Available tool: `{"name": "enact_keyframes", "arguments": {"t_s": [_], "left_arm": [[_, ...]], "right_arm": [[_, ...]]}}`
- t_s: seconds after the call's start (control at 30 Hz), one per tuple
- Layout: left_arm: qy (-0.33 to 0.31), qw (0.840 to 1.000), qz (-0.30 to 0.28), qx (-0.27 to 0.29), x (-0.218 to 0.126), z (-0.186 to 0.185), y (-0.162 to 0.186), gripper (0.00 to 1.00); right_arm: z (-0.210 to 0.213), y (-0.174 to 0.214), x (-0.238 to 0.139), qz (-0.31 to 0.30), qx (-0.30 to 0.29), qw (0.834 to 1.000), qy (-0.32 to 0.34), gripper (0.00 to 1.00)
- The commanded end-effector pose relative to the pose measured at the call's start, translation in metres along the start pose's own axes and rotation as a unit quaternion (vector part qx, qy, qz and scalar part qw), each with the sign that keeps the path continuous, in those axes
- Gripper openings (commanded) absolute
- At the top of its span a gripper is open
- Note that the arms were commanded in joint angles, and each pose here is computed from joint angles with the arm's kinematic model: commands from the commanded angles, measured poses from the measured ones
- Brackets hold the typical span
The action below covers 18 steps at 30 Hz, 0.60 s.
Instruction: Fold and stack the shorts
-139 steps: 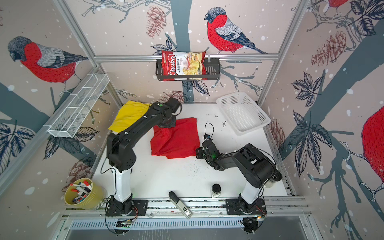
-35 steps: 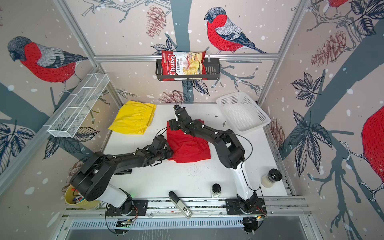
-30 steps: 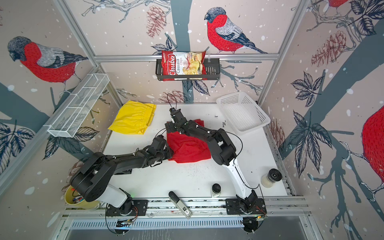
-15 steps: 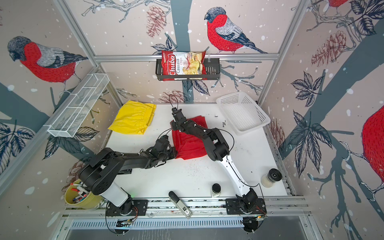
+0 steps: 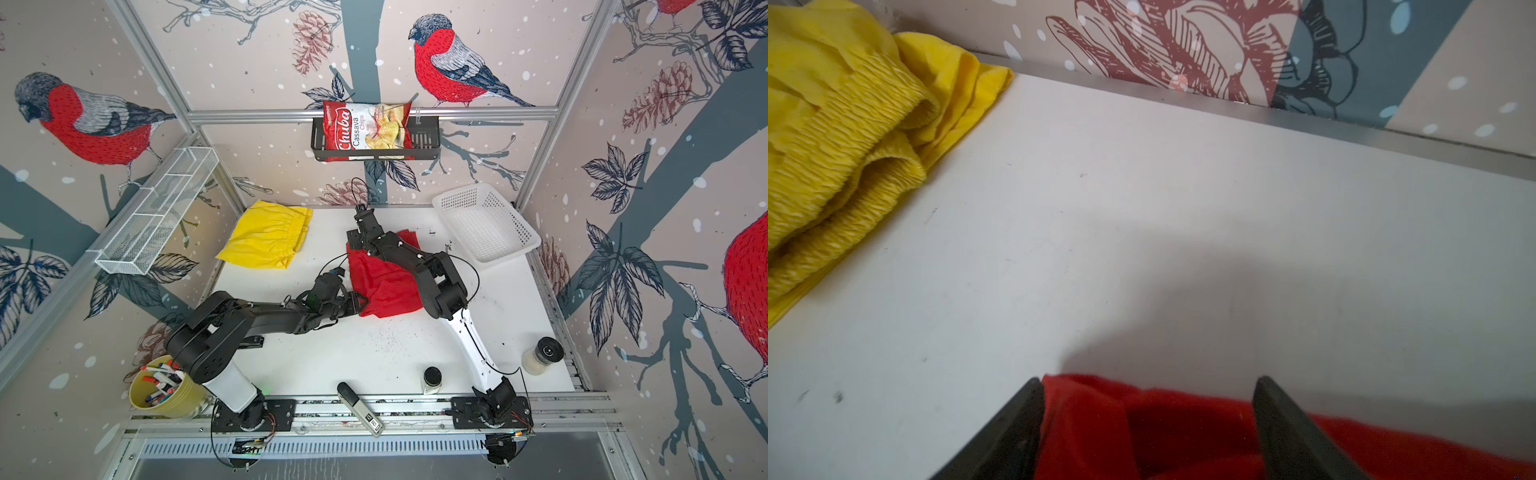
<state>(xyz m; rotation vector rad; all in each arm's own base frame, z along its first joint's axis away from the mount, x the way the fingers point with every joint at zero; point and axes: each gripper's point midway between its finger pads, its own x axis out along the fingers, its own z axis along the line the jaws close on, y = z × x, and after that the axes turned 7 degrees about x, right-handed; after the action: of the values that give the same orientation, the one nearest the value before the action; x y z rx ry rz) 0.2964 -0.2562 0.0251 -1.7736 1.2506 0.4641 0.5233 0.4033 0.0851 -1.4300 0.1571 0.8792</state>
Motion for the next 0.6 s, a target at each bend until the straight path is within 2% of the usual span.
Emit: {"name": "enact_keyframes", "arguments": {"t_s": [0.0,0.13,0.27,0.33,0.57], "left_arm": [[-0.160,0.977,0.139,-0.030,-0.036,0.064,0.063,0.56],[-0.160,0.982,0.082,-0.055,-0.062,0.063,0.029,0.64],[-0.141,0.986,0.047,-0.074,-0.073,0.064,0.008,0.70],[-0.120,0.990,0.040,-0.069,-0.068,0.056,0.001,0.72],[0.013,0.998,0.019,-0.067,-0.038,0.015,-0.019,0.76]], "right_arm": [[0.002,-0.061,-0.061,-0.088,0.001,0.996,0.002,0.86],[-0.025,-0.075,-0.127,-0.133,0.025,0.990,0.026,0.92],[-0.067,-0.061,-0.177,-0.144,0.075,0.985,0.051,0.95],[-0.086,-0.046,-0.197,-0.145,0.101,0.983,0.057,0.96],[-0.135,0.021,-0.248,-0.137,0.167,0.974,0.069,0.97]]}}
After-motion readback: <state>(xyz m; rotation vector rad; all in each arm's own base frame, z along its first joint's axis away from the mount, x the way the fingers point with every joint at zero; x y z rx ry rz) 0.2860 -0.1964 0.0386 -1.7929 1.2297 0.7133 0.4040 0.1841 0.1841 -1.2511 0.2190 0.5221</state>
